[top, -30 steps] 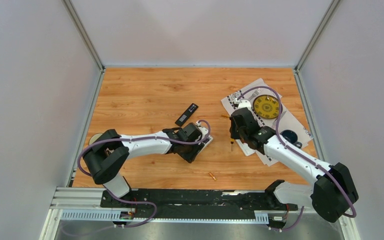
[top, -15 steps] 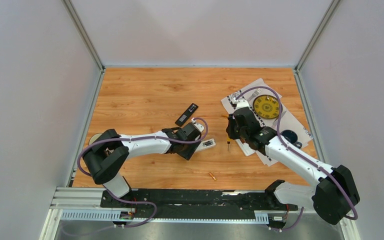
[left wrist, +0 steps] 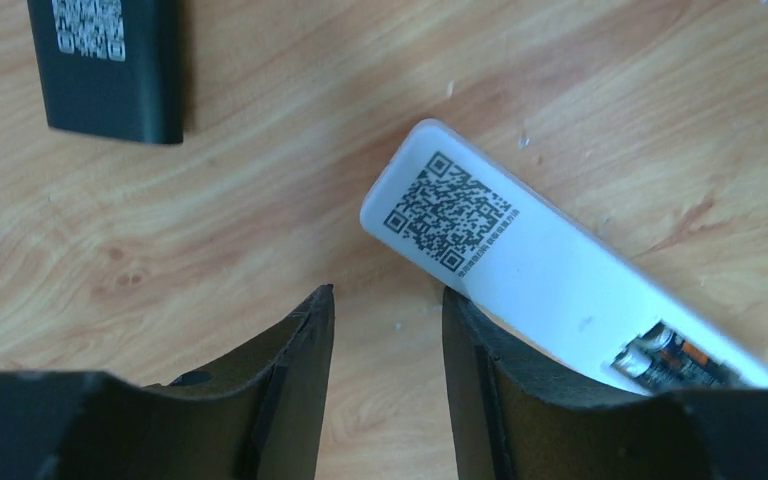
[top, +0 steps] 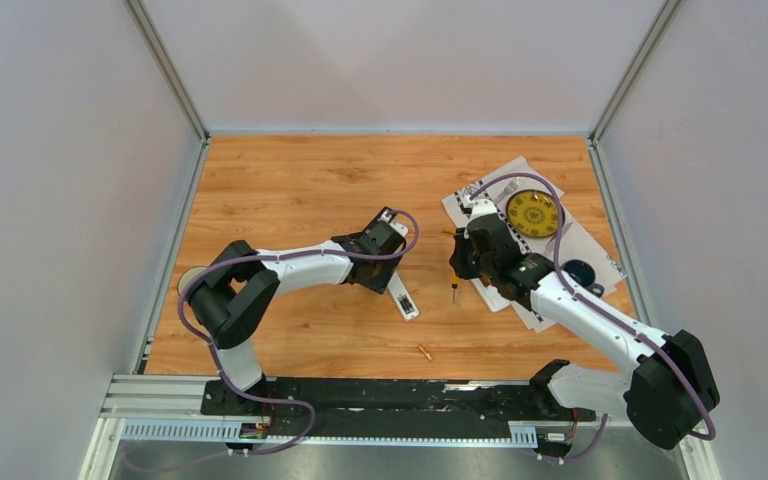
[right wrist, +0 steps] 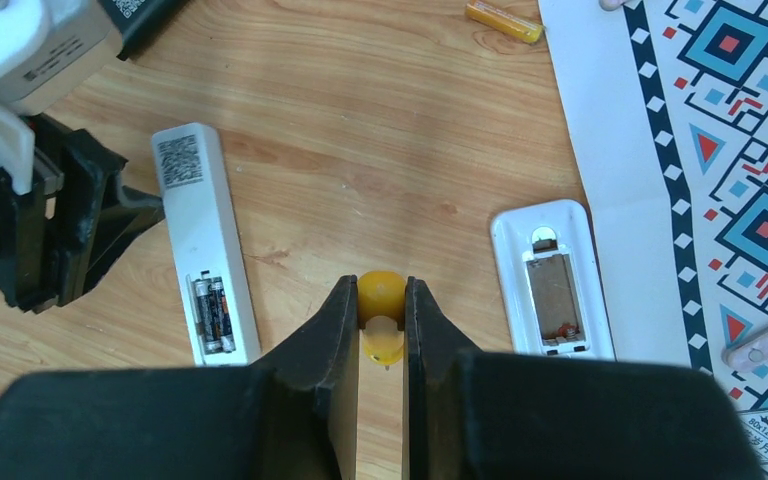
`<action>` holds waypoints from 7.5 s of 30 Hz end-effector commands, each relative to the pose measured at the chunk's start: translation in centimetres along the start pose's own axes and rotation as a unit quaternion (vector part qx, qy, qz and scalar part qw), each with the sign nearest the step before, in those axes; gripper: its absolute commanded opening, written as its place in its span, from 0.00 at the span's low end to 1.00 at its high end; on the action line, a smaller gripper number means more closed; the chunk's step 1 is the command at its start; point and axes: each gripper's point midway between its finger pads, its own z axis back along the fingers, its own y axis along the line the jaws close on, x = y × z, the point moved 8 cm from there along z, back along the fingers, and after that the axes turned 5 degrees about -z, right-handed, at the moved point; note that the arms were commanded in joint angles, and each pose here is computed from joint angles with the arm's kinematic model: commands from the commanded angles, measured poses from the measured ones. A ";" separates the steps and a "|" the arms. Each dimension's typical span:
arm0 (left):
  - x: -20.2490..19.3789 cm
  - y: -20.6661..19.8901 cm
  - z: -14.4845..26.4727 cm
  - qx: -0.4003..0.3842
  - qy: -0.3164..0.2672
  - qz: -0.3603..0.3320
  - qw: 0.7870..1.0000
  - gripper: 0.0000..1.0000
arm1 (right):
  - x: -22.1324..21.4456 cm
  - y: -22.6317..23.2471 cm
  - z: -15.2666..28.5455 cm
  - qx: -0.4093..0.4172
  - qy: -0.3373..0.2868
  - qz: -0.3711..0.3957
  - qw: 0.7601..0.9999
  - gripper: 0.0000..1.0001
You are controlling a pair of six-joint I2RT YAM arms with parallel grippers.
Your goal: Unload the batteries from the remote control
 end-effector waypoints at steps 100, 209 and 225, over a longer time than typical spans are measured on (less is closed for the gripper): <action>-0.2 -0.2 20.4 -0.318 -0.412 -0.046 0.852 0.00 | 8.4 13.3 11.6 0.622 -0.077 0.001 0.779 0.61; 3.5 -0.3 5.6 -0.171 -0.151 -0.108 0.968 0.73 | 2.4 2.2 -0.6 0.164 -0.089 -0.126 0.974 0.00; 6.3 -0.7 -1.0 -0.116 0.003 -0.115 0.987 0.44 | 1.4 -1.5 1.9 0.125 -0.098 -0.154 0.975 0.00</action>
